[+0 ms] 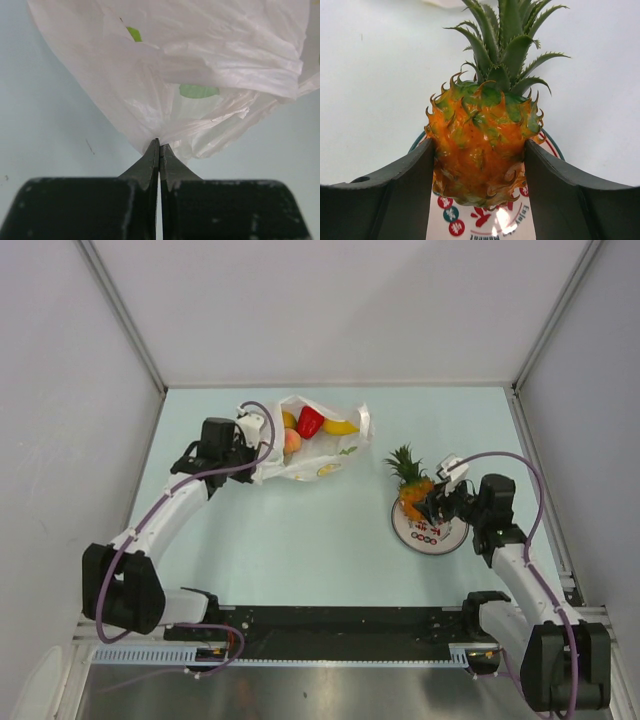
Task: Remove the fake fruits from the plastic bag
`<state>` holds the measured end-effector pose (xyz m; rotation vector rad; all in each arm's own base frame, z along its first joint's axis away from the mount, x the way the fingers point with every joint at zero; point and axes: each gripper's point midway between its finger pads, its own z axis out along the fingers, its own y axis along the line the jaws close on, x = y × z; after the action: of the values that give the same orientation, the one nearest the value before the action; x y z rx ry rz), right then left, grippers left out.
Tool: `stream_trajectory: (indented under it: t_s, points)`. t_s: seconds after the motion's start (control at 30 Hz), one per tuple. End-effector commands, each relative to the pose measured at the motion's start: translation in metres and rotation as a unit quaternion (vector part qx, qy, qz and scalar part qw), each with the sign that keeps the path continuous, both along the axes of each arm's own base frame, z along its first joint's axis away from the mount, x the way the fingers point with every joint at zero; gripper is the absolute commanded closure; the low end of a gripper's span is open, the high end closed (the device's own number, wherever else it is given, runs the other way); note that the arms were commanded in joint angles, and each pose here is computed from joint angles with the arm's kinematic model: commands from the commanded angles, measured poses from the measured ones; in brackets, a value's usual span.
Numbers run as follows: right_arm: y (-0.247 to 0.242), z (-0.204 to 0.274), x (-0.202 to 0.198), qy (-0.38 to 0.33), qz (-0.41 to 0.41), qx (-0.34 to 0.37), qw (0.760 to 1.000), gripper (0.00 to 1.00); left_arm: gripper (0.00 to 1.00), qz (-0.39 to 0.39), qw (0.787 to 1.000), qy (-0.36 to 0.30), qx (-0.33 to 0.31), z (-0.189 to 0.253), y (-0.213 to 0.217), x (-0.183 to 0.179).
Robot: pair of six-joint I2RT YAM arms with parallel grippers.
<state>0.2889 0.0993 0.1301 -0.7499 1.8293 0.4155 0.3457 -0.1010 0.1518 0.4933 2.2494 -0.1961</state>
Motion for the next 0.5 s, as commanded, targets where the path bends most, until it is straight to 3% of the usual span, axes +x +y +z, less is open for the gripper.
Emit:
stream_trajectory:
  t_s: [0.0, 0.2, 0.23, 0.3, 0.33, 0.47]
  points:
    - [0.001, 0.032, 0.012, -0.104, -0.019, 0.039, 0.994, 0.67, 1.00, -0.014, 0.998, 0.003, 0.061, 0.006, 0.015, 0.006]
    - [-0.001, 0.002, -0.003, -0.129, -0.008, 0.014, 0.991, 0.60, 1.00, -0.021, 0.996, -0.009, 0.091, 0.011, 0.017, 0.018]
    - [-0.003, -0.005, -0.006, -0.118, -0.014, 0.012, 0.993, 0.51, 1.00, -0.020, 0.995, -0.013, 0.095, 0.014, 0.017, 0.021]
    - [-0.007, -0.008, -0.008, -0.113, -0.020, 0.003, 0.993, 0.40, 1.00, -0.018, 0.995, -0.019, 0.098, 0.018, 0.019, 0.023]
    - [-0.010, -0.012, -0.011, -0.103, -0.025, -0.002, 0.994, 0.27, 1.00, -0.018, 0.995, -0.024, 0.099, 0.021, 0.019, 0.024]
    - [-0.021, -0.005, -0.018, -0.101, -0.029, -0.014, 0.994, 0.20, 1.00, -0.014, 0.995, -0.027, 0.093, 0.019, 0.019, 0.019]
